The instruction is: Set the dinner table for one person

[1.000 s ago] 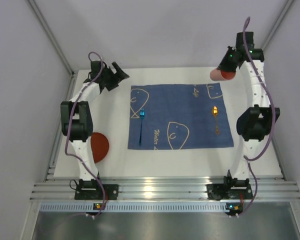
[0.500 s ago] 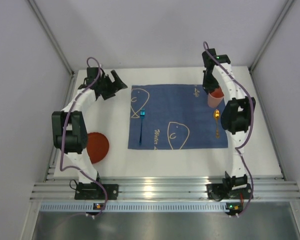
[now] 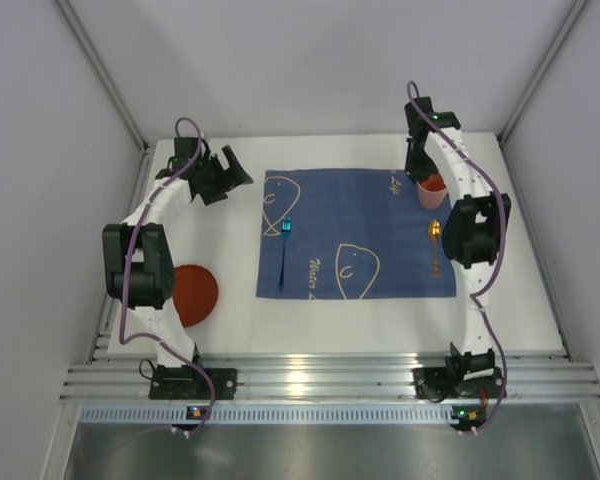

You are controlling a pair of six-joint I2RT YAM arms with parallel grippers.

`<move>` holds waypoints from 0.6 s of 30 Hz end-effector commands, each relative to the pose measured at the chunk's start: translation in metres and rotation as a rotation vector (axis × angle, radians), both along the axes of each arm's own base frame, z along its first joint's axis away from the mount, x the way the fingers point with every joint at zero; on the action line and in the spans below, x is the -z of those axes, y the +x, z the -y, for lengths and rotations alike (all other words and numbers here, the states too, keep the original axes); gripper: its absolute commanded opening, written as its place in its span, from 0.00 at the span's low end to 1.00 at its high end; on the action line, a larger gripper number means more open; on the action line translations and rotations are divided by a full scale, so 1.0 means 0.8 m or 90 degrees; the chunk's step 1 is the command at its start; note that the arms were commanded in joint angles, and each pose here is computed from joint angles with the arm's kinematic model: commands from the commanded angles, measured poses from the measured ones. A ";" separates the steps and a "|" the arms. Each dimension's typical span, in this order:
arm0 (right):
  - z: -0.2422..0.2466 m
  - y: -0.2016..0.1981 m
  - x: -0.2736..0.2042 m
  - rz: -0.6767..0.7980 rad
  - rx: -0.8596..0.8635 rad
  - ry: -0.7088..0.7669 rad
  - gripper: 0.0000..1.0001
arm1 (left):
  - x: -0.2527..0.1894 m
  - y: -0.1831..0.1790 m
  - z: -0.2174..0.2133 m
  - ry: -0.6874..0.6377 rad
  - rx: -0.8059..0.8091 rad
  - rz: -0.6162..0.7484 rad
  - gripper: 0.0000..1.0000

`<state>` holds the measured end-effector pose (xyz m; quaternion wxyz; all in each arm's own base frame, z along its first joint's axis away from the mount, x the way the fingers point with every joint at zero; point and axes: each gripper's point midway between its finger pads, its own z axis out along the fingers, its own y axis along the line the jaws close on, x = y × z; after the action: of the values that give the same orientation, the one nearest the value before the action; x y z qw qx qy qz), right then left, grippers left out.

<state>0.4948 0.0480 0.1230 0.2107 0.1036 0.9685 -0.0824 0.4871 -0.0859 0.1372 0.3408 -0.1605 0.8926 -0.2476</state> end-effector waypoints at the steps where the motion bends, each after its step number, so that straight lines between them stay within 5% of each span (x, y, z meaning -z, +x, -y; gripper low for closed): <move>1: -0.019 0.008 -0.010 0.034 -0.007 0.056 0.00 | -0.027 -0.004 -0.008 0.031 -0.006 0.020 0.98; 6: -0.026 0.008 0.001 0.010 -0.017 0.072 0.04 | -0.017 -0.007 -0.019 0.056 -0.028 -0.006 0.98; 10: -0.020 0.011 -0.009 0.022 -0.010 0.066 0.49 | -0.016 -0.011 -0.032 0.094 -0.037 -0.012 0.98; 13: -0.013 0.012 -0.029 0.045 -0.001 0.063 0.62 | -0.014 -0.019 -0.041 0.126 -0.035 -0.030 0.98; 18: -0.008 0.010 -0.062 0.076 0.011 0.062 0.69 | -0.004 -0.037 -0.054 0.163 -0.047 -0.066 0.98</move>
<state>0.4974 0.0581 0.1246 0.2109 0.1117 0.9702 -0.0409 0.4647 -0.0519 0.1150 0.3035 -0.1716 0.9270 -0.1385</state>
